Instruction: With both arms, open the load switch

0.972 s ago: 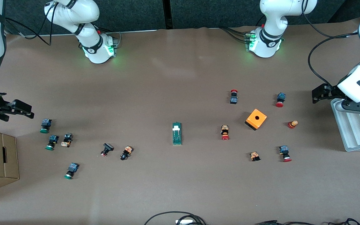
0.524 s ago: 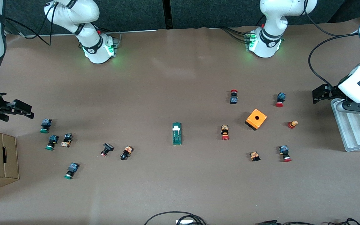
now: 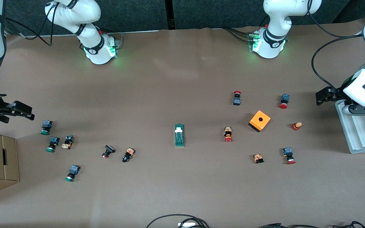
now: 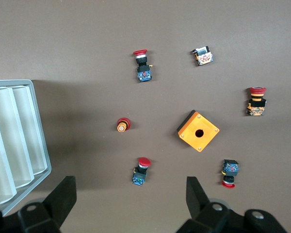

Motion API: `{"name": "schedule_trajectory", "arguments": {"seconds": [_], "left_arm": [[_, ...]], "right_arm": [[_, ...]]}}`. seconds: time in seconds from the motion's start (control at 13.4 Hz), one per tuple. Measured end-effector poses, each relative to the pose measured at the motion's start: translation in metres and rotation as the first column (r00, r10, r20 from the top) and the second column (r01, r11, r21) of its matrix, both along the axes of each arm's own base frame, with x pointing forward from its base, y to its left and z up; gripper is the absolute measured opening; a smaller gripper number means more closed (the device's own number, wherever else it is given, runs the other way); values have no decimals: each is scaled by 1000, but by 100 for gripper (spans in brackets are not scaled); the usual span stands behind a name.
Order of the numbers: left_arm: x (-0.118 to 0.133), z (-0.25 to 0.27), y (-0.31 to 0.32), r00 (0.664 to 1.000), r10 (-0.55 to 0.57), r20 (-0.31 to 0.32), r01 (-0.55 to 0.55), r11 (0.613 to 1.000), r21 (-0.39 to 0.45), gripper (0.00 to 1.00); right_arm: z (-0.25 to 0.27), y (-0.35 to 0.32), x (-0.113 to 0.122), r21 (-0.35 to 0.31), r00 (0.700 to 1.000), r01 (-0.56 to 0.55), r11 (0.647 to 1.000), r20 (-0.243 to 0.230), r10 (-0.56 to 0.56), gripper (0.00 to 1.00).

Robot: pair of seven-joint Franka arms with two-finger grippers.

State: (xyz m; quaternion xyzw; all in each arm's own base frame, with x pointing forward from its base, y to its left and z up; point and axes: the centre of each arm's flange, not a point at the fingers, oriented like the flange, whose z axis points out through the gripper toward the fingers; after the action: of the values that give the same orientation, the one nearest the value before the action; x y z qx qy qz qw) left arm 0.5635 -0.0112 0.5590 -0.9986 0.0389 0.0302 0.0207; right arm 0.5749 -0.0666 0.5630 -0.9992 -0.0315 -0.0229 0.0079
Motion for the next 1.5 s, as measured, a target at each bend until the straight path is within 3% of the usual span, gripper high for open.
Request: {"name": "schedule_trajectory", "arguments": {"seconds": [0.52, 0.82, 1.5], "left_arm": [[1, -4, -17, 999, 45, -4, -45, 999, 5, 100], [1, -6, -42, 1000, 19, 1, -19, 998, 51, 100], [2, -9, -42, 1000, 20, -5, -20, 998, 54, 100]], "right_arm": [[0, 0, 0, 0, 1000, -1, 1000, 0, 1, 100], [0, 0, 0, 0, 1000, -1, 1000, 0, 1, 100], [0, 1, 0, 0, 1000, -3, 1000, 0, 3, 100]]}}
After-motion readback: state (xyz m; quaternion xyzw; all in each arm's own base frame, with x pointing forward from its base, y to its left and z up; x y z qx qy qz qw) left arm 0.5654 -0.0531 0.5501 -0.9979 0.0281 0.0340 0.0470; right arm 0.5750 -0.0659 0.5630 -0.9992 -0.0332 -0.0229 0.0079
